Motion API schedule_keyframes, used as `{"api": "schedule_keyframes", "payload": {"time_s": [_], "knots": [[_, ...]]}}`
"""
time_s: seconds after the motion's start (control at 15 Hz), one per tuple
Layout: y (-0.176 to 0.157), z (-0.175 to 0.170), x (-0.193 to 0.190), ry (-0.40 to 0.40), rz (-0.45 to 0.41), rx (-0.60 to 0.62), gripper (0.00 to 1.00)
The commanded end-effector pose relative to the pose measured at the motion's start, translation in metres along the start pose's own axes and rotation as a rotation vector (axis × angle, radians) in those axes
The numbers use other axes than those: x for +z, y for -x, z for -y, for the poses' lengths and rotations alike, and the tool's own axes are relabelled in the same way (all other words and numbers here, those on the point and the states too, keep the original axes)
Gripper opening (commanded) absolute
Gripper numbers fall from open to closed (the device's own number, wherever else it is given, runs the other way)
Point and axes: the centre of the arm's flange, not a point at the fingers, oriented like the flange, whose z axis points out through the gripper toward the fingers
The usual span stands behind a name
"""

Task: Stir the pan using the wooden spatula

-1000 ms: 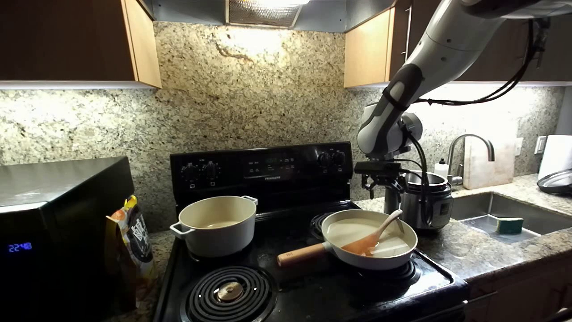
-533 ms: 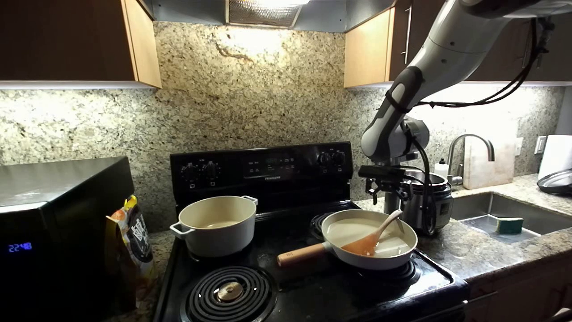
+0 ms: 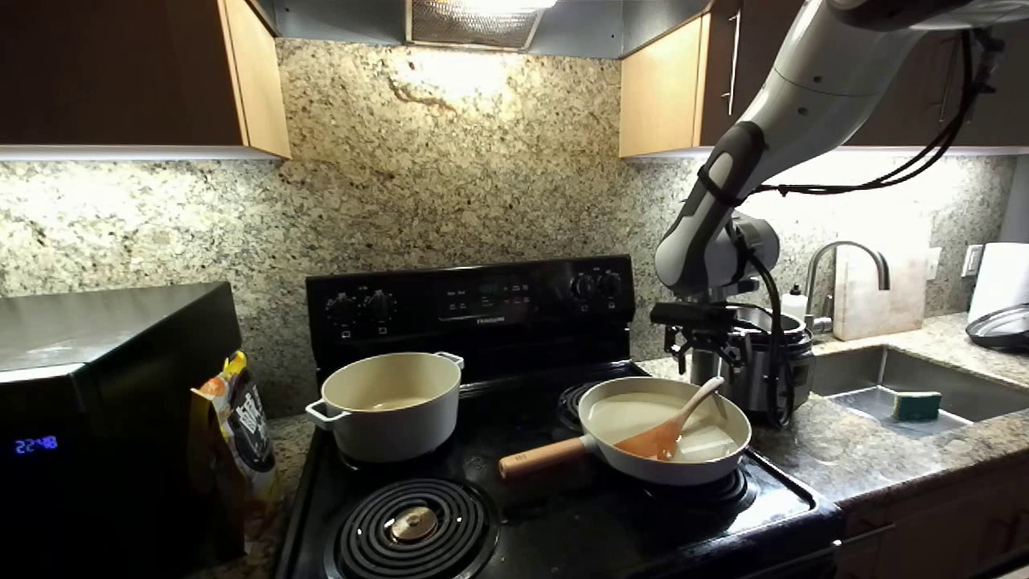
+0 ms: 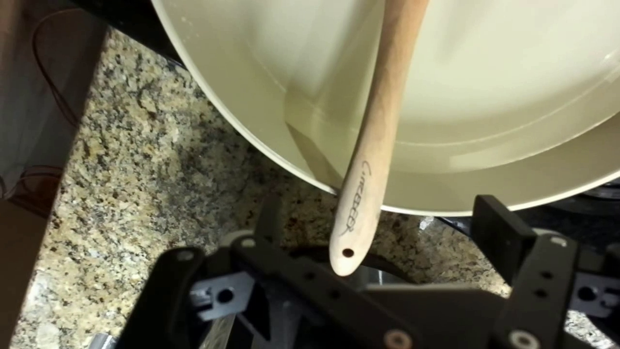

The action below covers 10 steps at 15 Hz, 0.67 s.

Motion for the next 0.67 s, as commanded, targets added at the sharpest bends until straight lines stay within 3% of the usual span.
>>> {"api": "schedule_keyframes", "payload": {"time_s": [0.0,0.6], "knots": [[0.005,-0.005,-0.004,-0.022,0.002,0.023,1.00],[-0.009,-0.013,0.005,-0.026,0.025,0.068,1.00]]}}
